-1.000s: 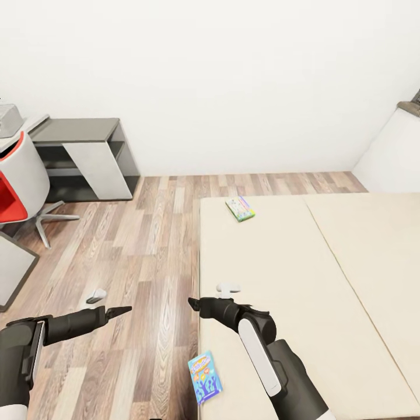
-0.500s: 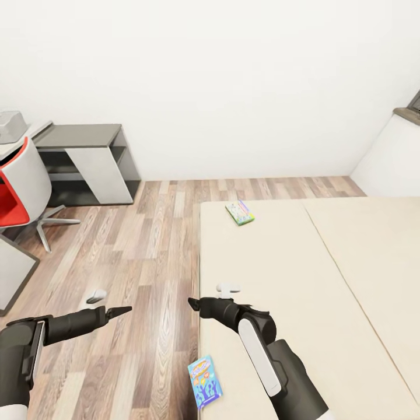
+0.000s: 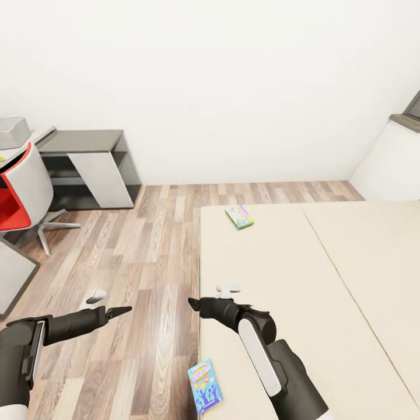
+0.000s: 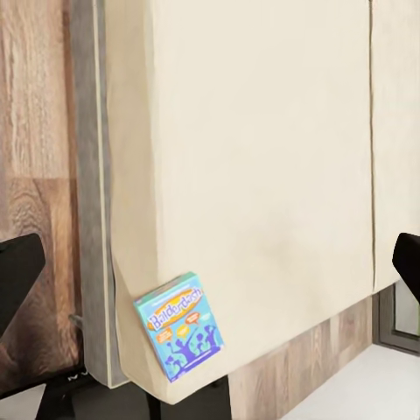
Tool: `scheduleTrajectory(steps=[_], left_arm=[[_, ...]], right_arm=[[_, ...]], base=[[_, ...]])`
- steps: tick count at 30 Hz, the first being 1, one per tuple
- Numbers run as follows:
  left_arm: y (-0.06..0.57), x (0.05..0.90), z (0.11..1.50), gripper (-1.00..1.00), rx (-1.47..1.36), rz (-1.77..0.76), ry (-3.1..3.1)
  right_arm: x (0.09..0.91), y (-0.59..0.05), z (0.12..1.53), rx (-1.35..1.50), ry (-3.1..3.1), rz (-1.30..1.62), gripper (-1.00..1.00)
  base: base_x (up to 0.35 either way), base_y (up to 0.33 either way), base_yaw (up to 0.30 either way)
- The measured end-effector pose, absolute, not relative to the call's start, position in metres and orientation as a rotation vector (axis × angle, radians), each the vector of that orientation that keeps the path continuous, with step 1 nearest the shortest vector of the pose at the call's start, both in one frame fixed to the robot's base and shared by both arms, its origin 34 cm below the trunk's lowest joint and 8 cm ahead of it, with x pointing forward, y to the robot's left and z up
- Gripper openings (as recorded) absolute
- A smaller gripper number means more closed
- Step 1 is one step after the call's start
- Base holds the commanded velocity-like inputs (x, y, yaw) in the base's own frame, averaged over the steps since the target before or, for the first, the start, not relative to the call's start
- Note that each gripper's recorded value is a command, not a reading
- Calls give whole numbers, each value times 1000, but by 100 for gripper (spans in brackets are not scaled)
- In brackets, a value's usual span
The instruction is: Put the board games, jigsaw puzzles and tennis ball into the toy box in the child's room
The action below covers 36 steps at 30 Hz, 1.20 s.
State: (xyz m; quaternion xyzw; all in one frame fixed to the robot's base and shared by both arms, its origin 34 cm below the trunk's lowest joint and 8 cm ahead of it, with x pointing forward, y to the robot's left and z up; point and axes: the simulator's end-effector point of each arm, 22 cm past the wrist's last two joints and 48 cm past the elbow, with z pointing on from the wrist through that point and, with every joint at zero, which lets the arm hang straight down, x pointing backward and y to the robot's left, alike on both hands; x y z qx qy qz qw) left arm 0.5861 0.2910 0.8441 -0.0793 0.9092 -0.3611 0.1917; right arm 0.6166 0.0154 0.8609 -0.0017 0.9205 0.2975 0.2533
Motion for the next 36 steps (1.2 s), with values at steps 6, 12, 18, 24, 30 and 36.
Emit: scheduleTrajectory(steps=[6, 12, 18, 24, 30, 36], left_arm=[[291, 588, 849, 100, -218, -1012, 2543], [291, 589, 854, 100, -213, -1011, 2534], [291, 591, 859, 100, -207, -1010, 2524], [291, 592, 863, 100, -202, -1008, 2516], [291, 594, 868, 100, -196, -1008, 2506], [291, 595, 873, 100, -191, -1006, 2498]], right_arm=[[618, 15, 866, -9, 2493, 807, 100], [619, 15, 871, -13, 2483, 805, 100], [621, 15, 876, -17, 2474, 803, 100], [622, 15, 881, -21, 2465, 801, 100], [623, 16, 886, -25, 2455, 799, 100], [624, 15, 891, -29, 2446, 797, 100]], base=[[0, 0, 0], [0, 0, 0], [0, 0, 0], [0, 0, 0], [0, 0, 0], [0, 0, 0]])
